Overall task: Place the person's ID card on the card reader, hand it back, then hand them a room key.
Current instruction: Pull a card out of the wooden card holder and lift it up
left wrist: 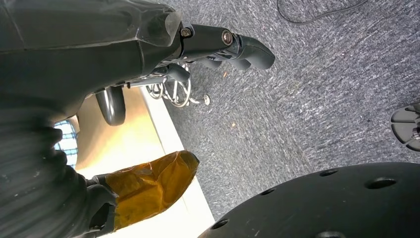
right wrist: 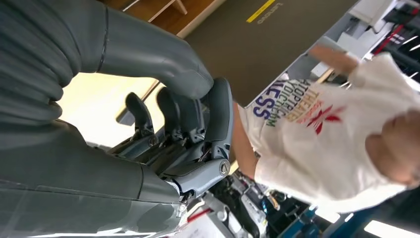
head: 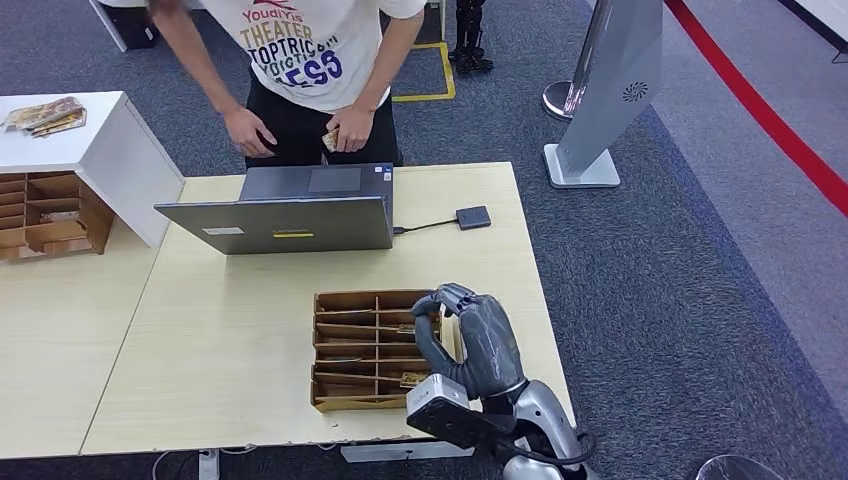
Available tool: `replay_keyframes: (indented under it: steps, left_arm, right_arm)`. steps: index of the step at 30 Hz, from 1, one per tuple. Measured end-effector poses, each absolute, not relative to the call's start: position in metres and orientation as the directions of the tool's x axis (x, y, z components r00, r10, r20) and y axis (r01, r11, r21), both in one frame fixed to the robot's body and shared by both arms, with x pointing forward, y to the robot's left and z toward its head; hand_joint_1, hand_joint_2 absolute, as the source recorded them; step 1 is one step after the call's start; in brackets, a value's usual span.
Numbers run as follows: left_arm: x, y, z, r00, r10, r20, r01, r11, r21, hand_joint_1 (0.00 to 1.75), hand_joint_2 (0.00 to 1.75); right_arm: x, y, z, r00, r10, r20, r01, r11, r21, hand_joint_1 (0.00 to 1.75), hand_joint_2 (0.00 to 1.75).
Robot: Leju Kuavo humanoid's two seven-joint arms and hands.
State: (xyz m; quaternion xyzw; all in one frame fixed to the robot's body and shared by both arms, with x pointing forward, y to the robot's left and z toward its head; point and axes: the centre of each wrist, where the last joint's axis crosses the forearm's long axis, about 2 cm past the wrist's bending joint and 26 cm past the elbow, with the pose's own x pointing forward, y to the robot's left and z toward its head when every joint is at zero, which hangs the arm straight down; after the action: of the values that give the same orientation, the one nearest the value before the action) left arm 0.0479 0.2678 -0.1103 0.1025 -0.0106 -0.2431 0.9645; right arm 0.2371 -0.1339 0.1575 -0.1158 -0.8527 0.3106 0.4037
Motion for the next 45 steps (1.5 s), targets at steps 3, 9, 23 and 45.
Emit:
replay_keyframes:
  steps: [3, 9, 23, 45]
  left_arm:
    - [0.048, 0.268, -0.11, 0.882, -0.471, -0.029, 0.467, 0.861, 0.203, 0.0, 1.75]
    - [0.048, 0.268, -0.11, 0.881, -0.472, -0.029, 0.468, 0.86, 0.202, 0.0, 1.75]
    - [0.048, 0.268, -0.11, 0.878, -0.477, -0.029, 0.473, 0.858, 0.201, 0.0, 1.75]
    - [0.048, 0.268, -0.11, 0.878, -0.478, -0.028, 0.474, 0.857, 0.202, 0.0, 1.75]
  right_arm:
    - [0.238, -0.133, 0.156, -0.65, 0.475, 0.593, -0.028, 0.766, -0.643, 1.31, 1.75]
    - [0.24, -0.133, 0.153, -0.653, 0.522, 0.549, 0.013, 0.732, -0.681, 1.22, 1.75]
    - [0.246, -0.132, 0.141, -0.643, 0.607, 0.467, 0.057, 0.646, -0.761, 0.58, 1.75]
    - [0.24, -0.121, 0.131, -0.66, 0.598, 0.455, -0.014, 0.595, -0.803, 0.85, 1.75]
